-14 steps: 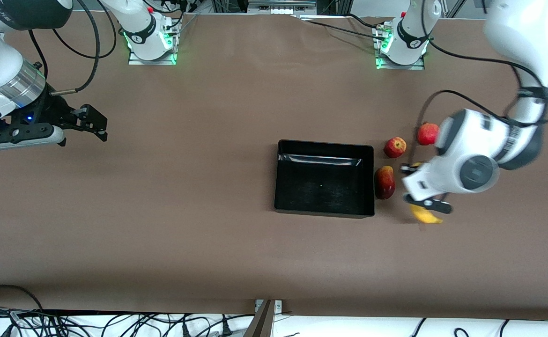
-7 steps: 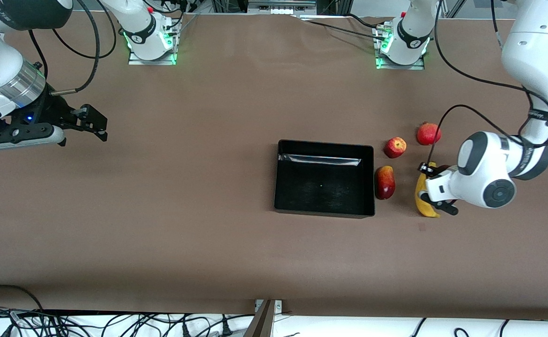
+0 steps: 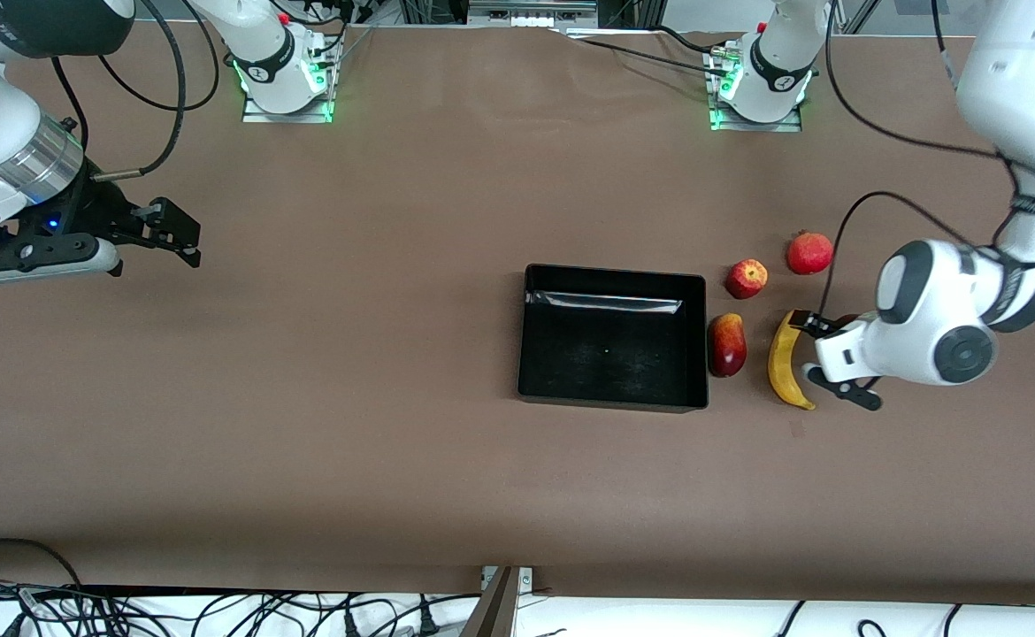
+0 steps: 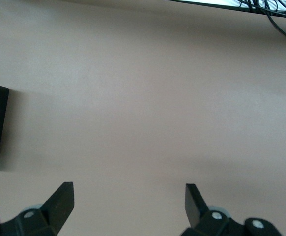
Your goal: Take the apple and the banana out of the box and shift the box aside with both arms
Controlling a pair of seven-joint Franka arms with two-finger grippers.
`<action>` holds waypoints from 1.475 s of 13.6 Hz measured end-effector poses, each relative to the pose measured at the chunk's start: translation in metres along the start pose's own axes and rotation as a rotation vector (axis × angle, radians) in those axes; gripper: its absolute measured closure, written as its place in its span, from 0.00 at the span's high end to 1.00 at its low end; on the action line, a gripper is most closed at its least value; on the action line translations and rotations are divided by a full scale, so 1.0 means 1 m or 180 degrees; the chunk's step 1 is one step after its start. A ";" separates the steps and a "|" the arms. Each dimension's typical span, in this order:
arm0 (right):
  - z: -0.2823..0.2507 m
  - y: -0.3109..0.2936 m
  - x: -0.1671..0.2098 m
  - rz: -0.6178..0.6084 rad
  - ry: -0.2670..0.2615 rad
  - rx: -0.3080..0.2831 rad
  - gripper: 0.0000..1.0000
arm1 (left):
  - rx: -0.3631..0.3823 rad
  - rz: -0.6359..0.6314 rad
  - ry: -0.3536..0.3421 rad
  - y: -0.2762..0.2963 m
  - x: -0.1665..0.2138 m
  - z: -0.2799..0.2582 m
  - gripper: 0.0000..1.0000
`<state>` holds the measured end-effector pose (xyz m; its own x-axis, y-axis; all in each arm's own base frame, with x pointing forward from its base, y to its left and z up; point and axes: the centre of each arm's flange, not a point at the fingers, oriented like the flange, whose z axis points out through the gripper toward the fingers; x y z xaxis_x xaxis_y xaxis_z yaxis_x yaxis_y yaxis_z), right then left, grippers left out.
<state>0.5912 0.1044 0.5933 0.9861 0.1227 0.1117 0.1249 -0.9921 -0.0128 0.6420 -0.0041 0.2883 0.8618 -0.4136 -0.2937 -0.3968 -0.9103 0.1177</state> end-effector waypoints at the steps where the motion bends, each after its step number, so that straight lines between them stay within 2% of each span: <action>1: 0.000 0.000 0.000 0.0000 0.0000 0.0000 1.00 | 0.0068 0.0029 0.0035 0.012 -0.005 -0.037 1.00; 4: 0.000 0.000 0.000 0.0001 -0.0003 0.0000 1.00 | 0.0179 0.0056 -0.0001 0.042 -0.030 -0.134 1.00; 7: 0.000 0.000 0.000 0.0002 -0.0012 -0.0001 1.00 | 0.0215 -0.0174 0.0081 0.046 -0.049 -0.190 1.00; 11: 0.001 0.002 -0.001 0.0011 -0.0037 -0.0004 1.00 | 0.0192 -0.0805 0.0317 0.081 -0.073 -0.242 1.00; 14: 0.001 0.002 -0.001 0.0012 -0.0039 -0.0004 1.00 | 0.0195 -0.1295 0.0683 0.092 -0.115 -0.289 1.00; 16: 0.001 0.002 -0.001 0.0013 -0.0039 -0.0004 1.00 | 0.0230 -0.1483 0.1071 0.072 -0.144 -0.300 1.00; 17: 0.001 0.002 -0.001 0.0013 -0.0039 -0.0004 1.00 | 0.0225 -0.1542 0.1104 0.065 -0.155 -0.294 1.00; 20: 0.001 0.002 -0.001 0.0013 -0.0040 -0.0004 1.00 | 0.0204 -0.1528 0.0977 0.063 -0.161 -0.280 1.00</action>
<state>0.5905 0.1019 0.5919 0.9879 0.1190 0.0992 0.1208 -0.9926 -0.0118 0.5664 0.0005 0.6083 0.9986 0.0517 -0.0100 0.0515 -0.9984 -0.0213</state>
